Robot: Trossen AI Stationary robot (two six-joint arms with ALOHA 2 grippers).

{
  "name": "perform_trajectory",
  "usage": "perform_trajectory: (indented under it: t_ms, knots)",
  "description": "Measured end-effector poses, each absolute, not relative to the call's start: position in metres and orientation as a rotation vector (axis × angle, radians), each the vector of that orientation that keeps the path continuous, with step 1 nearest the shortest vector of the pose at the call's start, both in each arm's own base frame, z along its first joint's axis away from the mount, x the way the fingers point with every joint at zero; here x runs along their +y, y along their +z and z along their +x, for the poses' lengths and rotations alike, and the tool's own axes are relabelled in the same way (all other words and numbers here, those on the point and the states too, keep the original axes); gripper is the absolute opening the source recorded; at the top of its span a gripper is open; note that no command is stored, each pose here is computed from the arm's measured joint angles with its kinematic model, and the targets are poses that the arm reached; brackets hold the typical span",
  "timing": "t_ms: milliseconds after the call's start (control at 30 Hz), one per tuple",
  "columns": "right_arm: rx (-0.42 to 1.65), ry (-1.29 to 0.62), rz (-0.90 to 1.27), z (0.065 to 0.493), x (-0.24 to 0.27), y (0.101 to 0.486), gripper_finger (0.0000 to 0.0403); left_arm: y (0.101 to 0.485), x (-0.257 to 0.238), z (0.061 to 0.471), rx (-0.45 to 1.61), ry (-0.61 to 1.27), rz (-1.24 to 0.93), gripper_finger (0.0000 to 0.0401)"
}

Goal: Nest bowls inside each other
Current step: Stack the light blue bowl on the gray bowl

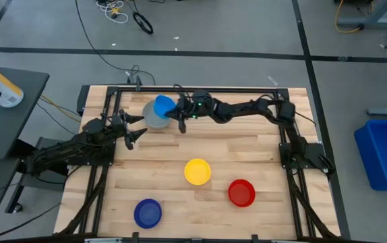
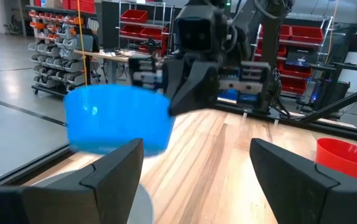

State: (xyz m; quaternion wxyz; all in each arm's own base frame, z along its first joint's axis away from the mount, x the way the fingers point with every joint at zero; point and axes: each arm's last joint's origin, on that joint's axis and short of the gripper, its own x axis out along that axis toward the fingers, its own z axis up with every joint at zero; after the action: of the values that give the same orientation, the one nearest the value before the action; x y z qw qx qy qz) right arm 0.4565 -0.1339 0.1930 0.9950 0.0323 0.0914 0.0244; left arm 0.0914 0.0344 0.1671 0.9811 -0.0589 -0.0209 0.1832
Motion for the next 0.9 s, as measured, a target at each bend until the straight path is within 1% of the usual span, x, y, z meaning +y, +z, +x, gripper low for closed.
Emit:
perform_trajectory:
  t_ms: [133,300,900]
  knots:
    - [0.205,0.087,0.089,0.475,-0.136,0.179,0.0,0.167,0.034,0.091,-0.042,0.369,-0.121,0.0304]
    - [0.221,0.098,0.115,0.488,-0.139,0.171,0.0,0.167,0.034,0.091,-0.042,0.367,-0.122,0.0304]
    - [0.294,0.069,0.103,0.484,-0.151,0.166,0.0,0.167,0.034,0.091,-0.042,0.366,-0.123,0.0304]
